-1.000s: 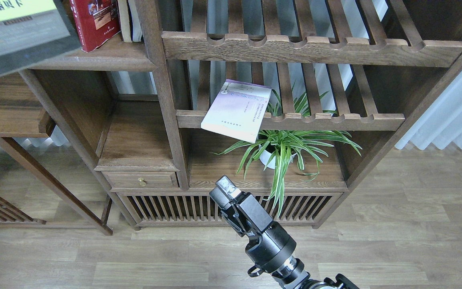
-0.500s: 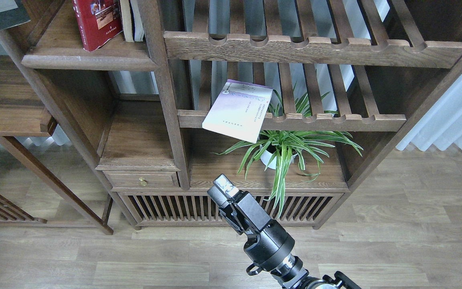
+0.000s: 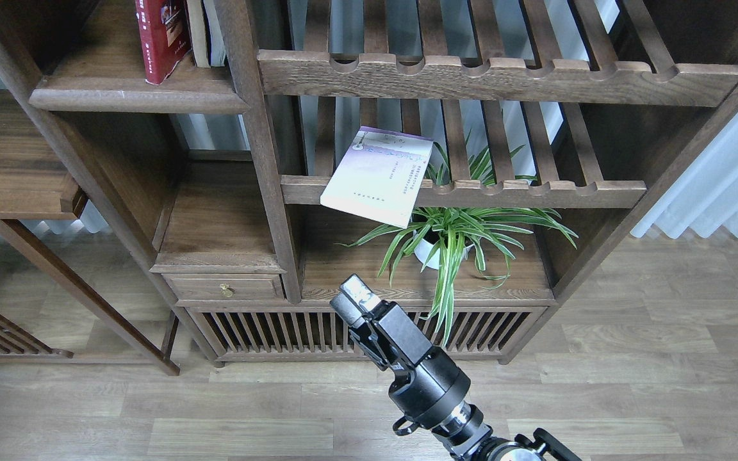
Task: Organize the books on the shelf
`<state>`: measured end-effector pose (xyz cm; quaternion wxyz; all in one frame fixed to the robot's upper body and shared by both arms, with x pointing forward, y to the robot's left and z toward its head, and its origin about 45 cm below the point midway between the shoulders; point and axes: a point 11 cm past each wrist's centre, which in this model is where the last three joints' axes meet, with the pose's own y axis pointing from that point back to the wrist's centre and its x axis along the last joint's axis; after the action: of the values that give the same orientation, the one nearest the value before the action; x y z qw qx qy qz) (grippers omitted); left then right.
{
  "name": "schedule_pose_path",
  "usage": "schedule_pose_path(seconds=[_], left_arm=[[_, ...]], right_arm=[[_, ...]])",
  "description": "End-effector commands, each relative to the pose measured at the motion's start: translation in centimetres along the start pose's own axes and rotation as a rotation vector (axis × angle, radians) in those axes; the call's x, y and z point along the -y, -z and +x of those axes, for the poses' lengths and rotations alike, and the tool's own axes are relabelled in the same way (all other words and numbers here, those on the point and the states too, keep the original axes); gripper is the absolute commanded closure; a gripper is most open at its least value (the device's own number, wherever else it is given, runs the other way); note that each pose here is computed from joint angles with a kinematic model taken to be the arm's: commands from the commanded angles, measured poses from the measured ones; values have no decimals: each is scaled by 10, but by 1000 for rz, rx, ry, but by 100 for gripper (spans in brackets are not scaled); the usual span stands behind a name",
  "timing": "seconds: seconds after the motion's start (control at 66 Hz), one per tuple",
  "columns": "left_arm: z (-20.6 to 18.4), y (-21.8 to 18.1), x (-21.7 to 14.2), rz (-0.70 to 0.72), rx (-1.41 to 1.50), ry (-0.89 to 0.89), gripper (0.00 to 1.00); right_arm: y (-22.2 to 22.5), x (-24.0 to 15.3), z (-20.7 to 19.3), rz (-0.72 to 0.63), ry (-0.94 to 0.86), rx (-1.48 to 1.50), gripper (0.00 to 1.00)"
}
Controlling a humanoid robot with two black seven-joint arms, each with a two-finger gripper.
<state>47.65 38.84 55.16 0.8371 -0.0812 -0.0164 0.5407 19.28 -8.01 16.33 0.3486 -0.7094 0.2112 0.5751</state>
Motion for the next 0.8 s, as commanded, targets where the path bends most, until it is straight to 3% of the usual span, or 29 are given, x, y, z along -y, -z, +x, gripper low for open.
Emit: schedule_pose_path(seconds=[0.0, 0.182, 0.333, 0.606, 0.788], left_arm=[[-9, 16, 18, 35, 7, 5, 96], [-35, 50, 45, 65, -55, 58, 96], [-35, 48, 48, 41, -59, 52, 96], [-33, 43, 46, 35, -19, 41, 96], [-31, 44, 47, 50, 16, 30, 96]], right_arm=[[1, 2, -1, -1, 5, -5, 0], [5, 3, -2, 7, 10, -9, 0], [23, 17, -9, 33, 46, -33, 0], [90, 47, -38, 194, 163, -64, 0], [121, 44, -46, 317, 190, -33, 0]])
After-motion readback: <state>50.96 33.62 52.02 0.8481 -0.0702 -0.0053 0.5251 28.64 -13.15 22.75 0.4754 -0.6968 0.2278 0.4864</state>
